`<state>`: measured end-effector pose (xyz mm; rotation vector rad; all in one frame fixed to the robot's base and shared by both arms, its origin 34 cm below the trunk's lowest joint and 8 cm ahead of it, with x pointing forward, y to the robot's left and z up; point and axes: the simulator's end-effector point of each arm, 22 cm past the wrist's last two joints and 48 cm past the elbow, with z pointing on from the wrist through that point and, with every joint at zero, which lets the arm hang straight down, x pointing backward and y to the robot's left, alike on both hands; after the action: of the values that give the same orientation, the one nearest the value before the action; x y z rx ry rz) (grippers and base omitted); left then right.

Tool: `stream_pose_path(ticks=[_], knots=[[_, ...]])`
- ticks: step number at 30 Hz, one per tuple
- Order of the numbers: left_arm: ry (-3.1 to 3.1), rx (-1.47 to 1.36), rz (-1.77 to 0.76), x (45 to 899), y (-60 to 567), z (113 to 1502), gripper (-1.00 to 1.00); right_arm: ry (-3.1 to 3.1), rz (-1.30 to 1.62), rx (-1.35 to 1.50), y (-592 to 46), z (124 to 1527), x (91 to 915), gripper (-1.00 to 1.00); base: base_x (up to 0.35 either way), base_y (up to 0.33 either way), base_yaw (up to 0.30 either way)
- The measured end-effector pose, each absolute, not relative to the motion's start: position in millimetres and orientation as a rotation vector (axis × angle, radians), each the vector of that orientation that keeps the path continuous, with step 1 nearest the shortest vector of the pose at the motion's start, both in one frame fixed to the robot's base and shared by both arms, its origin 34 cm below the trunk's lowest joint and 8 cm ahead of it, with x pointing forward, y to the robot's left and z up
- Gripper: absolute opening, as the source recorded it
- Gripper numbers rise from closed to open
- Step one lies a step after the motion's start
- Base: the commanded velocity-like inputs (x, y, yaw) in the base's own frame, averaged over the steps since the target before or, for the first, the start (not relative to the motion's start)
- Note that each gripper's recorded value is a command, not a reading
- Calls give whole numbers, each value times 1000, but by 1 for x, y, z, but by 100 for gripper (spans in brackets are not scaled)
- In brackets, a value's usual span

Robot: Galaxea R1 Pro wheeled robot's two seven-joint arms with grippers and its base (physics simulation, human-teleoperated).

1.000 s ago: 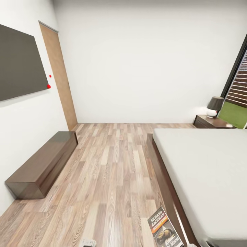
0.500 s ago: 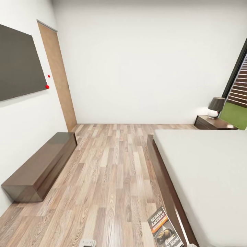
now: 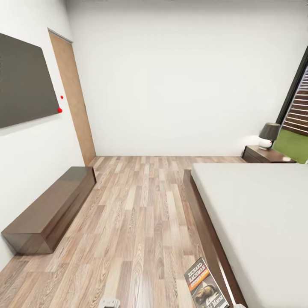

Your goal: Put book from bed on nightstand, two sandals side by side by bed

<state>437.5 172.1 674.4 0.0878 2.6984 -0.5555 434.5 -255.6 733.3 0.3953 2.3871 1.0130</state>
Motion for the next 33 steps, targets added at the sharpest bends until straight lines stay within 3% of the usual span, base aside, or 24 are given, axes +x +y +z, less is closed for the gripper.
stream_pose_path(ticks=[27,33], knots=[[2656,99,-548,451,172,689,100,2349,1010,369,-257,747,445,-100,1,0,0],[2649,101,-546,453,172,691,100,2344,1009,364,-257,750,447,-100,229,0,0]])
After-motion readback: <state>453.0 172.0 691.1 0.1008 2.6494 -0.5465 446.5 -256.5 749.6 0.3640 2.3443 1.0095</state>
